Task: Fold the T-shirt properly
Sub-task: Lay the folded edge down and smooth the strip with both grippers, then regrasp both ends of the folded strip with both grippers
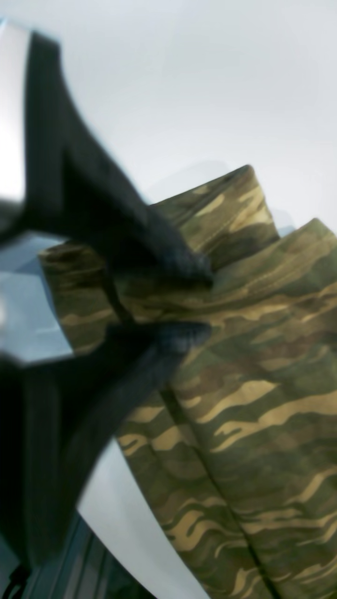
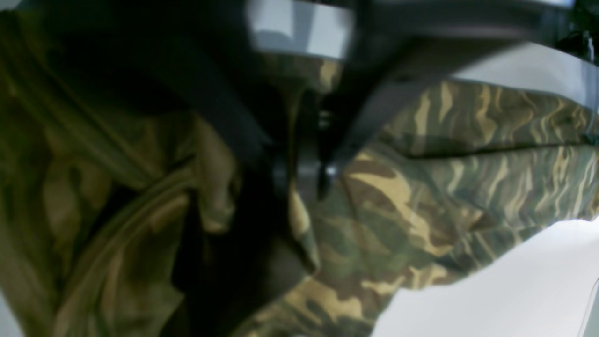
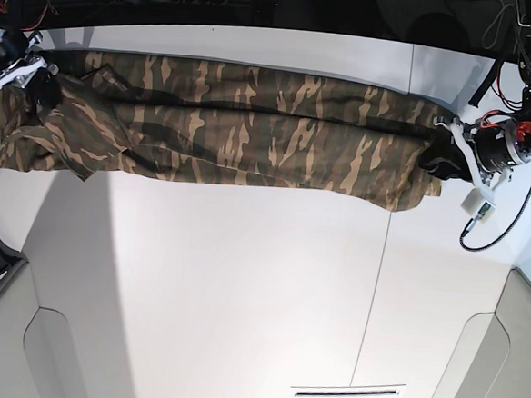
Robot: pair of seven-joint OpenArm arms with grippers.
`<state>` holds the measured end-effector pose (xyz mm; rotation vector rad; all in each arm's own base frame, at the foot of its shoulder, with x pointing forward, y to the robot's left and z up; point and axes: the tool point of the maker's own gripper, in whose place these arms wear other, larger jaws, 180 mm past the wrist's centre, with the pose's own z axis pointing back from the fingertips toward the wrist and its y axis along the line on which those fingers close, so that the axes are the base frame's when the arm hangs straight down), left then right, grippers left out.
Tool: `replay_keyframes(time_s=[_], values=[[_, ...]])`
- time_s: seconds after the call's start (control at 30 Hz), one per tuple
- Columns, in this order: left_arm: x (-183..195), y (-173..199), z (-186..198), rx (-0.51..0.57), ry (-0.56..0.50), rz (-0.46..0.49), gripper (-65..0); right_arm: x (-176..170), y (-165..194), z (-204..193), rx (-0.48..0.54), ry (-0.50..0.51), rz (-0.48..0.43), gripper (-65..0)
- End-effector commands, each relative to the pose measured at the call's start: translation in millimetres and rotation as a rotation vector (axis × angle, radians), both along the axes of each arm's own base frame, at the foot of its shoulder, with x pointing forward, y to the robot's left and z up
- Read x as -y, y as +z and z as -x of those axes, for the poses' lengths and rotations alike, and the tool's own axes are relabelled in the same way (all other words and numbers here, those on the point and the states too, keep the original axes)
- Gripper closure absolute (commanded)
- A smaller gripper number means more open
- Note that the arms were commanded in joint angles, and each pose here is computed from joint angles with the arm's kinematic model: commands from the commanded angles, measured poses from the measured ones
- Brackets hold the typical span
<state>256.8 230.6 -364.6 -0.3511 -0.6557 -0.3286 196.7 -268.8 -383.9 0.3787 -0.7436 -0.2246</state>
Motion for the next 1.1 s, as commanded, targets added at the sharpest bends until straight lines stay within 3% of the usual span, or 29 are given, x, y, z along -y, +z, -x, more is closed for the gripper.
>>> replay_keyframes(time_s=[0.0,0.07,0.23,0.47,0.6,0.67,0.77,0.8,0.93,1.07], values=[[-2.1,12.8,-8.3,0.047,-0.006,0.000,-27.5,6.8,7.7,-5.3,0.035,-0.011,0.007,-22.6],[-4.1,12.9,-9.8,0.048,0.013,0.000,-32.3,7.5,5.0,-4.0,0.028,-0.016,0.001,-31.5],[-13.5,17.5,-14.2,0.067,0.057,-0.005,-32.5,18.6,16.9,-5.1,0.055,-0.038,0.019,-31.9],[-54.2,50.4,-20.9,0.151,0.209,0.050,-32.5,62.2,68.7,-4.4,0.188,-0.149,0.118,-31.9],[-61.9,59.5,-21.9,0.174,0.238,0.071,-40.6,65.3,84.3,-6.7,0.226,-0.149,0.155,-31.6],[-60.3,58.3,-20.9,0.171,0.239,0.079,-42.8,62.6,87.1,-8.8,0.240,-0.144,0.147,-26.3],[-55.2,53.7,-16.7,0.160,0.242,0.103,-42.8,60.6,88.8,-10.9,0.252,-0.143,0.133,-3.8],[-52.7,51.8,-15.9,0.157,0.241,0.111,-42.8,59.6,89.6,-13.3,0.257,-0.140,0.131,0.0],[-38.2,42.8,-12.7,0.155,0.233,0.146,-42.8,51.3,87.2,-23.0,0.265,-0.117,0.115,0.0],[-36.2,27.0,-5.9,0.137,0.257,0.115,-42.8,34.8,73.9,-29.7,0.231,-0.060,0.132,0.0]])
